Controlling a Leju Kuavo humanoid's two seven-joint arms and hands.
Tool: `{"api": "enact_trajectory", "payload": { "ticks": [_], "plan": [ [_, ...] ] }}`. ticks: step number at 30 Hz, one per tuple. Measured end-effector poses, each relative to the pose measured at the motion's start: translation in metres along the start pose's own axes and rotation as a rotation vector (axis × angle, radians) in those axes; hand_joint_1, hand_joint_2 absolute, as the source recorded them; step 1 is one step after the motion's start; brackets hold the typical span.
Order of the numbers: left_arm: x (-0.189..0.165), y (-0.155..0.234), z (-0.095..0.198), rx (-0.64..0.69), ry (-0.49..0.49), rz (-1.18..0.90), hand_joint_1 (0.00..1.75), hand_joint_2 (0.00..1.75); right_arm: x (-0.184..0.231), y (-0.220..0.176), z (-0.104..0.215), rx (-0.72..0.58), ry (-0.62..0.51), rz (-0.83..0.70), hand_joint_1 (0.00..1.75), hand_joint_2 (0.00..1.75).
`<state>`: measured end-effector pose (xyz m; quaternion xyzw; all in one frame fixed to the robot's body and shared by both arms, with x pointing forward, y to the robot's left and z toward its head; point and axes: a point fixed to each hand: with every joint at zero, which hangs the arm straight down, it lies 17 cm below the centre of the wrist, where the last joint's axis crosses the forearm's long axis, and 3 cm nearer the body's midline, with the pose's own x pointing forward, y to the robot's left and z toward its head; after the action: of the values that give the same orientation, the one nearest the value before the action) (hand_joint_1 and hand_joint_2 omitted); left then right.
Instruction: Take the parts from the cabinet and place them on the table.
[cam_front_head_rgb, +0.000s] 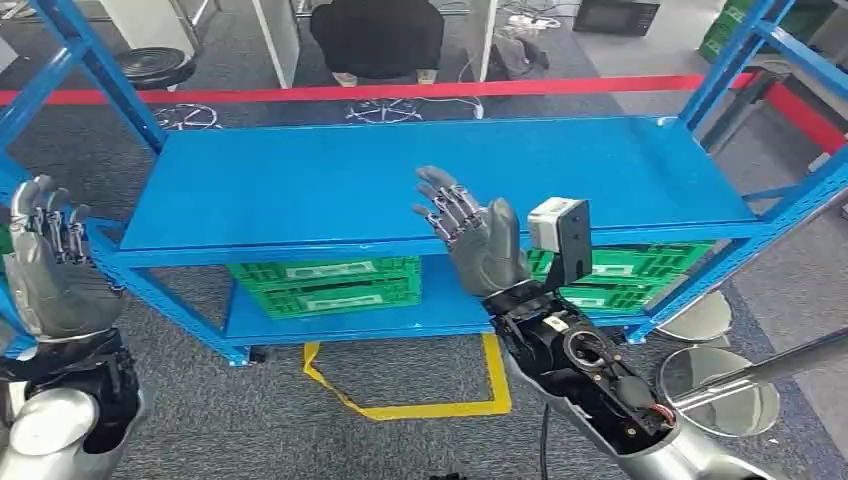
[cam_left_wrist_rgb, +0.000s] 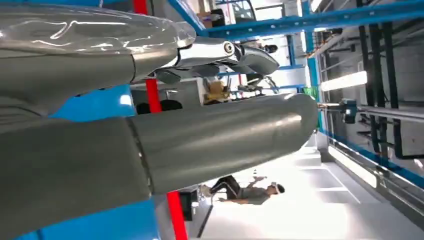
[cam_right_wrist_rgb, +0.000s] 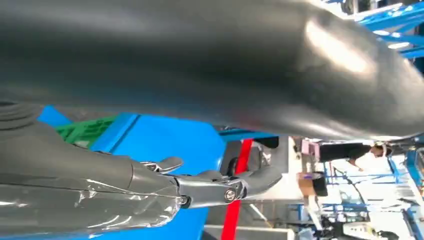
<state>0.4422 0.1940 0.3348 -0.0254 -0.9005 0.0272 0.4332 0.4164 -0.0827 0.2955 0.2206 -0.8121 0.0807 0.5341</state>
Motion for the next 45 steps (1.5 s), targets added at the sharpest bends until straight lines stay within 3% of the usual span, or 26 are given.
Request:
{"api": "enact_trajectory", "payload": {
  "ticks": [24,45],
  "plan": [
    [-0.002,-0.011,-0.003,-0.019,0.001,0.054,0.0,0.0,-0.003,-0.025,0.008,-0.067,0.055,0.012,0.0,0.0],
    [-0.018,-0.005,-0.004,0.015,0.029,0.055,0.0,0.0,-0.005,-0.02,0.009,-0.055,0.062,0.01,0.0,0.0]
  ]
}}
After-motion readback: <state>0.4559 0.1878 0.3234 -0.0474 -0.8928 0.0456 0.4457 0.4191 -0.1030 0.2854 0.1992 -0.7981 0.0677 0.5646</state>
